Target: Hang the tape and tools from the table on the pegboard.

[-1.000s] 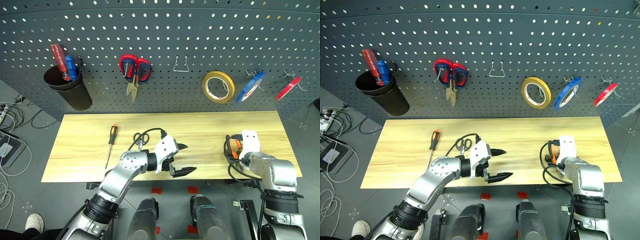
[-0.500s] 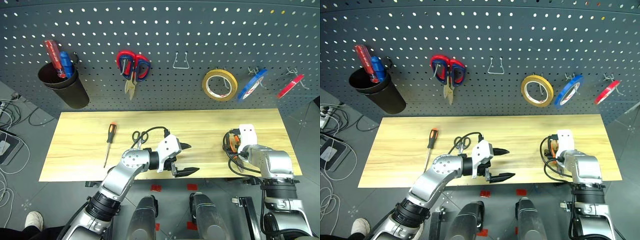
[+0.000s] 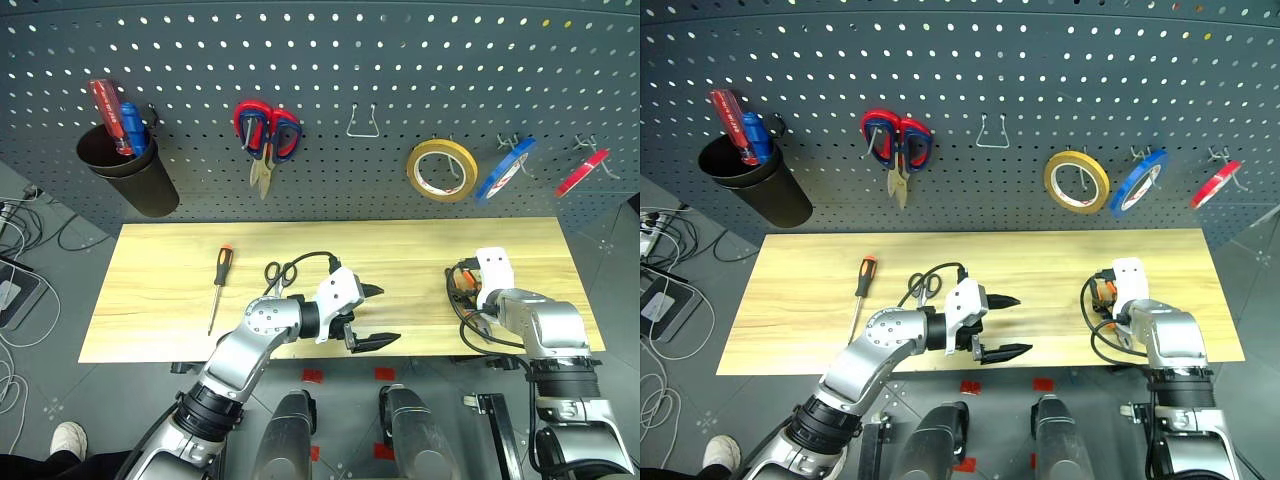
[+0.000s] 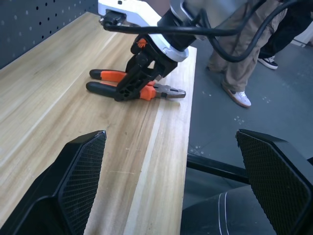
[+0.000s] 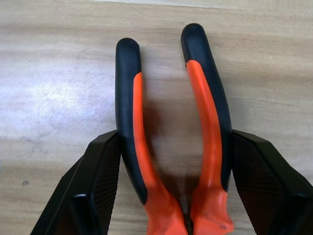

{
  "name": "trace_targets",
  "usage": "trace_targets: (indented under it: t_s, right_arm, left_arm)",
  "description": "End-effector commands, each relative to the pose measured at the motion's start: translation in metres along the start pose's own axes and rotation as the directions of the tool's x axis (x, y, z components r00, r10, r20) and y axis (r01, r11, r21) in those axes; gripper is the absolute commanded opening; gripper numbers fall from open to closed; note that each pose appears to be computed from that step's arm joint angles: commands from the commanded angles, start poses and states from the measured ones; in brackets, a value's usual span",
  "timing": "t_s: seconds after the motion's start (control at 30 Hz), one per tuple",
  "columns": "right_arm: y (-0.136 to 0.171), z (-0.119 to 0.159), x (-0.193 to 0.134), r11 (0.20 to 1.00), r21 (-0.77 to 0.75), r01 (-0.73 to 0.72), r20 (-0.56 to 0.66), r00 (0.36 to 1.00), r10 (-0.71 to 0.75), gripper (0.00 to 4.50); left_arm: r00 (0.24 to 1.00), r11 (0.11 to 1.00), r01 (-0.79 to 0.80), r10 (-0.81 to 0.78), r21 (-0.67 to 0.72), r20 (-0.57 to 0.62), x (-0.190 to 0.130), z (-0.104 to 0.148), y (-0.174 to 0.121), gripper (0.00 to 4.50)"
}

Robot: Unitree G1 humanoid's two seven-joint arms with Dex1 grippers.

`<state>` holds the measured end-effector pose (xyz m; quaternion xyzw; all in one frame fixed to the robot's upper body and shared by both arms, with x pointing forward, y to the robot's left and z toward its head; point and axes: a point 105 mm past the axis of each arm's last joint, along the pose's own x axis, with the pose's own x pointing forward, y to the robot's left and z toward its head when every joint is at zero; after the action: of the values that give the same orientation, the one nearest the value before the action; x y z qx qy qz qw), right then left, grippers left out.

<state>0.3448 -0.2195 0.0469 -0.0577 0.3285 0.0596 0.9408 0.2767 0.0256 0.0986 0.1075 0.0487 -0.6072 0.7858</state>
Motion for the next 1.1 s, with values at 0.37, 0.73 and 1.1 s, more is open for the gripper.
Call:
trace_targets:
  t_s: [0.37, 0.73, 1.1]
  right_arm:
    - [0.11, 0.082, -0.063, 0.932, -0.224, -0.283, 0.476, 0.803, 0.359, 3.04]
    - [0.157, 0.179, -0.124, 0.902, -0.374, -0.215, 0.825, 0.367, 0.429, 3.04]
    - [0.155, 0.245, -0.121, 0.973, -0.228, -0.023, 0.963, 0.14, 0.229, 3.04]
  left_arm:
    - [0.925, 0.942, -0.324, 0.335, -0.088, 0.179, -0.056, 0.041, -0.008, 4.5]
    - [0.75, 0.778, -0.616, 0.627, -0.122, 0.213, -0.089, 0.057, 0.009, 4.5]
    - [0.649, 0.7, -0.701, 0.705, -0.135, 0.287, -0.077, 0.066, 0.061, 4.5]
